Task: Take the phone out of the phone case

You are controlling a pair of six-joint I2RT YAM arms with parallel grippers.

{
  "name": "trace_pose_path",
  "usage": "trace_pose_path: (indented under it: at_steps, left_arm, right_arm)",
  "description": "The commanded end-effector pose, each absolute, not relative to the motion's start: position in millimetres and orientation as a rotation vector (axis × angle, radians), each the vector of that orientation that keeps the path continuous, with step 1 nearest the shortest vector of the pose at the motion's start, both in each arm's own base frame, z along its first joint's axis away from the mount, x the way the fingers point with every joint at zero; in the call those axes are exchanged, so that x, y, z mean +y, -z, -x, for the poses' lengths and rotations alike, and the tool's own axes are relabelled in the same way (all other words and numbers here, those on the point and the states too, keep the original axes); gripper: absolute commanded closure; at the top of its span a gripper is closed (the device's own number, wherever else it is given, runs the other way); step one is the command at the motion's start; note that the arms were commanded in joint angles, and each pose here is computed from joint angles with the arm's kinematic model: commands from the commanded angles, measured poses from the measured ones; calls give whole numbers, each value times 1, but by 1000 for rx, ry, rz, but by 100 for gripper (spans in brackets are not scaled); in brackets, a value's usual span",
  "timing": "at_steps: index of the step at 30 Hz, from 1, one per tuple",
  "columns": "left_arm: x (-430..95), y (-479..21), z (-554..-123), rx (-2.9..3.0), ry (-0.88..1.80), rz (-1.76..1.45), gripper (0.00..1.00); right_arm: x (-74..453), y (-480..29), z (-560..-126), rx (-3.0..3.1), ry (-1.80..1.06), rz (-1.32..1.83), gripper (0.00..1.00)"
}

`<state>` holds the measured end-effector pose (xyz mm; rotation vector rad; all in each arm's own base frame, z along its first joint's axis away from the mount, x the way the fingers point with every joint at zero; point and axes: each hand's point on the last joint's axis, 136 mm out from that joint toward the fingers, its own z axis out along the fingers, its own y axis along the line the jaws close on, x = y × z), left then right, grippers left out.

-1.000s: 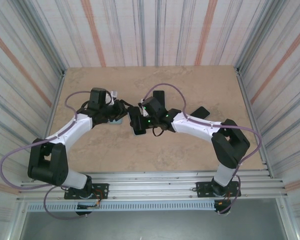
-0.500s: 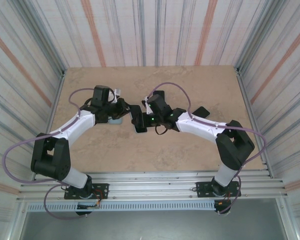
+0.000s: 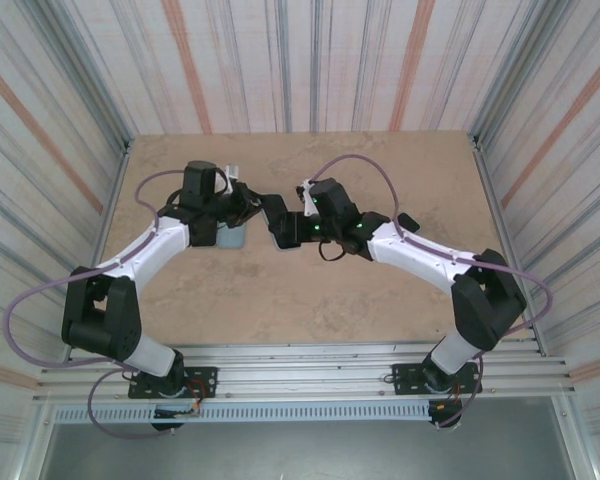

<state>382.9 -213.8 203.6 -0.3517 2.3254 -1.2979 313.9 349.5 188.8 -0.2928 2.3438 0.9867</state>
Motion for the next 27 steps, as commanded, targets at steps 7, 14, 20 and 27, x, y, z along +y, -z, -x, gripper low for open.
trace_pose_path:
  at_steps: [7, 14, 20, 27]
  left_arm:
    - [-180, -304, -436, 1901, 1433, 553, 91]
    - [-182, -334, -445, 1801, 1535, 596, 91]
    - [-186, -345, -443, 1768, 1587, 597, 91]
    - [-192, -354, -439, 1745, 1618, 598, 91]
  right_arm:
    - [330, -240, -318, 2183, -1182, 50, 18]
    - [338, -272, -323, 2013, -1392, -22, 34]
    - [342, -292, -332, 1848, -1553, -109, 46]
    - [340, -302, -341, 1778, -1660, -199, 56]
